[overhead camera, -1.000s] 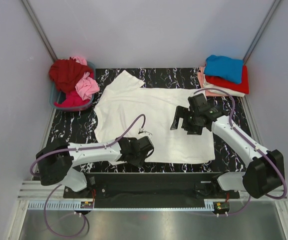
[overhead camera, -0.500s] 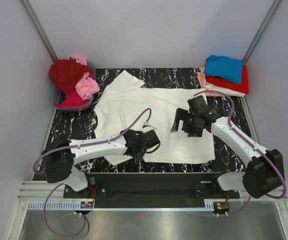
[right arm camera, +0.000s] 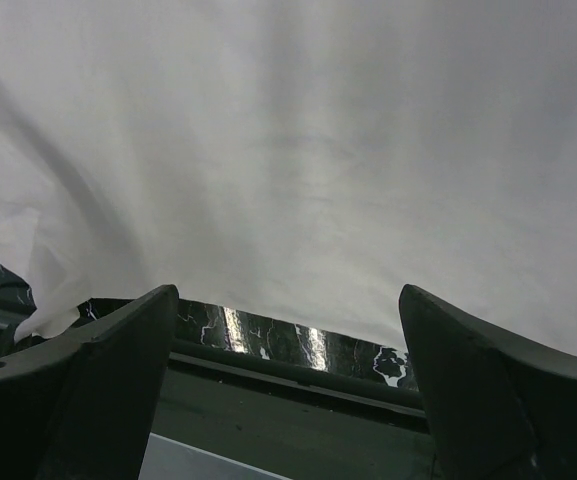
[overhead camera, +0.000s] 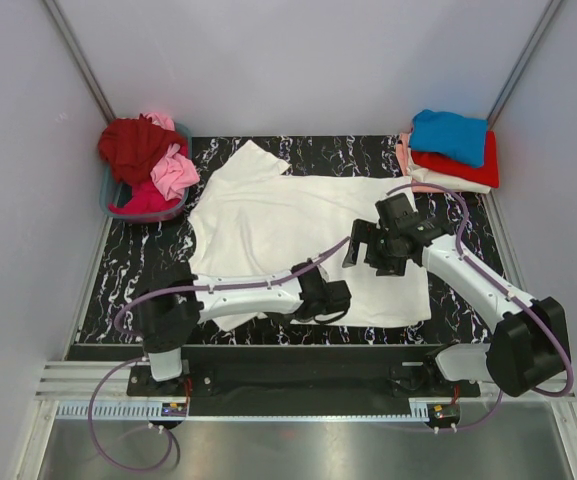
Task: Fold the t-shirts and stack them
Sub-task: Flatten the tshirt out
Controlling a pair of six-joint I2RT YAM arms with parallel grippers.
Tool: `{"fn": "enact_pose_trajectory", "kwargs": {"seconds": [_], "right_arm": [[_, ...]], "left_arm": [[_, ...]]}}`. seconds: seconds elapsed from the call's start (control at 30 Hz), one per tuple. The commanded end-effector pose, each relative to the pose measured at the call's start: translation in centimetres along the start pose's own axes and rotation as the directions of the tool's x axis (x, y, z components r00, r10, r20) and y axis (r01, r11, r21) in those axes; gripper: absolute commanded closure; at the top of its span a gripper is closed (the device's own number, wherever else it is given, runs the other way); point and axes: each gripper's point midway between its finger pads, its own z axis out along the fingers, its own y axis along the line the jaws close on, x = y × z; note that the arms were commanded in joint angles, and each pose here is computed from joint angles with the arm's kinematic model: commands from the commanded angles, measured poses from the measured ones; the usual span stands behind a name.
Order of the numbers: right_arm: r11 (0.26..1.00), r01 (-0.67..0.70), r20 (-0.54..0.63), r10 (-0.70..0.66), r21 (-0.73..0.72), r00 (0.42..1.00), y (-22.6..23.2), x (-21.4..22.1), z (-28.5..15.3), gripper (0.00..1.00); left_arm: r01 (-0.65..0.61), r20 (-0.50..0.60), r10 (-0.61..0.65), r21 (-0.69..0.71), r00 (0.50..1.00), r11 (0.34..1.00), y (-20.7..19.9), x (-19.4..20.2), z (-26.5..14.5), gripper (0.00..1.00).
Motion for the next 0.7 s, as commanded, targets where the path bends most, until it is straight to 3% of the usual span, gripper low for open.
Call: {"fn": "enact_pose_trajectory", "kwargs": {"seconds": [0.0,0.37,0.67], "right_arm": [[0.999,0.023,0.022,-0.023,-0.024,0.999,0.3,-0.3,-0.1,0.0],[1.0,0.021,-0.001,-0.021,-0.021,1.0,0.0,0.1,0.9,0.0],[0.999,0.032,-0.027,-0.032,-0.006,0.999,-0.5,0.7,1.5,0.0]], "left_arm": [[-0.145,-0.057,0.137,-0.156,0.989,0.977,4.3,1.5,-2.6,0.98],[-0.108,0.193,0.125,-0.097,0.973,0.989,8.0,-1.9,-7.7,1.0],[-0.304,0.185,0.282,0.103,0.941,0.947,4.2,-1.5,-7.4,0.89]]}}
